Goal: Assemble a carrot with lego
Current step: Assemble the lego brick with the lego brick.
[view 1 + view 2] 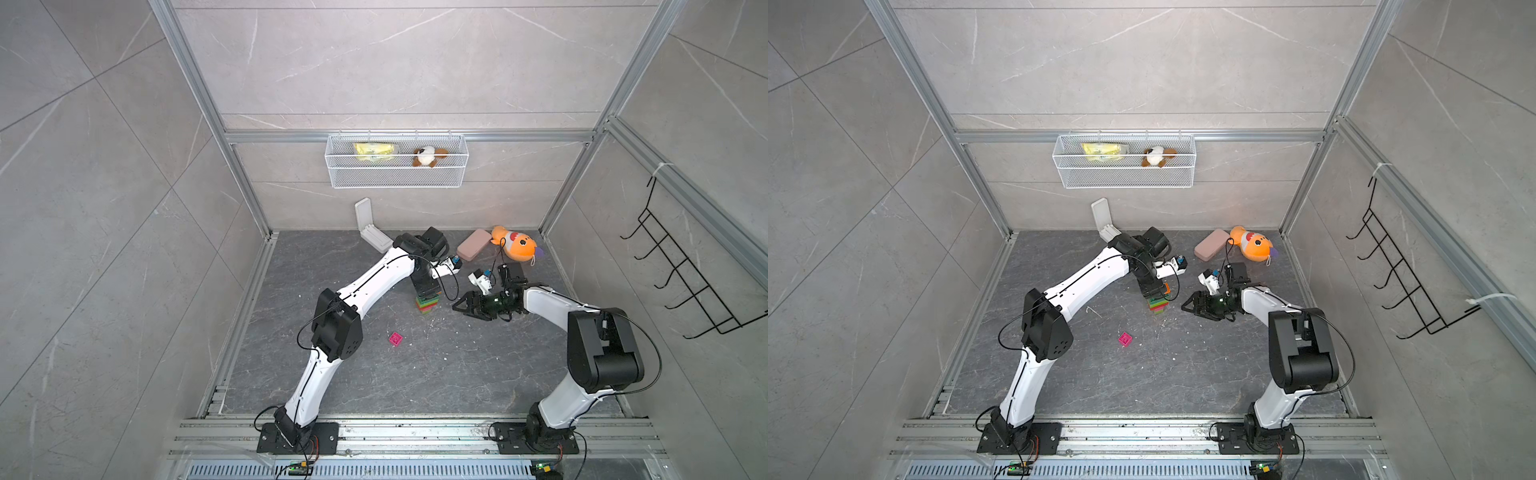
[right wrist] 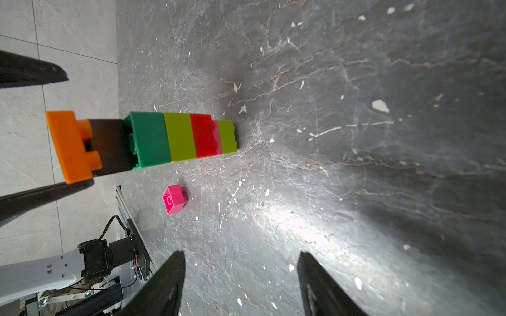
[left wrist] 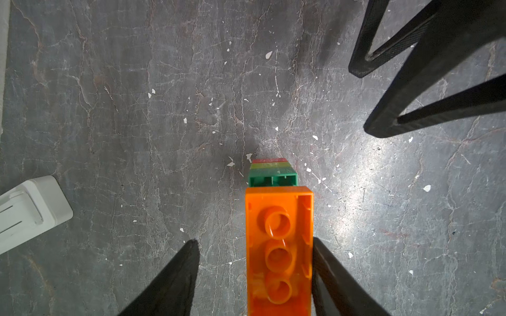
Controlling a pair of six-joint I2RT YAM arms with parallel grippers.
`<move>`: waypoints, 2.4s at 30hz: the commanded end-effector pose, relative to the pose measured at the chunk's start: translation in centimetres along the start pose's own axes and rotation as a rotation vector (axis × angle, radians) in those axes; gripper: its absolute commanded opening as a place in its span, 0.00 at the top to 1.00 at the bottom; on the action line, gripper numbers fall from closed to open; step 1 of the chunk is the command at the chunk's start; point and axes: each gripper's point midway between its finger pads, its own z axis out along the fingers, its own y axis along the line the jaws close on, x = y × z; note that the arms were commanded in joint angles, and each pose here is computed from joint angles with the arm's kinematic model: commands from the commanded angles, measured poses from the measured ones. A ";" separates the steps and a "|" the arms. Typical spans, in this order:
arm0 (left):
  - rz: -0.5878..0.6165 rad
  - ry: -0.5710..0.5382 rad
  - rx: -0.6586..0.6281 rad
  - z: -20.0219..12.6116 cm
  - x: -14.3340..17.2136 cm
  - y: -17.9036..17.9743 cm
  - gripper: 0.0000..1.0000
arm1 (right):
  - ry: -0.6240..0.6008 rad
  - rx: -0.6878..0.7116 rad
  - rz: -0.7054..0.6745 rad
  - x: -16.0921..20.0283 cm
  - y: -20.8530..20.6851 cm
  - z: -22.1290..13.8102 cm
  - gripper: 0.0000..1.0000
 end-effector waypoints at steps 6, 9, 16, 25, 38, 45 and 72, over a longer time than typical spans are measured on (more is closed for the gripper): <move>-0.027 -0.086 -0.034 -3.5 -1.2 0.7 0.33 | 0.011 -0.014 -0.007 0.4 -0.3 0.4 0.32; -0.030 -0.084 -0.031 -3.5 -1.1 0.7 0.33 | 0.011 -0.012 -0.007 0.4 -0.3 0.4 0.32; -0.038 -0.092 -0.002 -3.5 -1.0 0.1 0.32 | 0.014 -0.012 -0.003 0.4 -0.5 0.5 0.32; -0.035 -0.116 0.041 -3.6 -1.4 -0.7 0.29 | 0.016 -0.014 0.000 0.4 -0.6 0.6 0.32; -0.095 -0.146 0.022 -4.6 -1.4 -0.6 0.35 | 0.016 -0.019 -0.002 0.4 -0.5 0.6 0.32; -0.102 -0.103 -0.004 -3.5 -0.8 0.0 0.35 | 0.016 -0.020 -0.002 0.5 -0.5 0.6 0.32; -0.110 -0.061 0.081 -1.6 -0.6 -1.0 0.46 | 0.019 -0.023 0.002 0.5 -0.5 0.7 0.32</move>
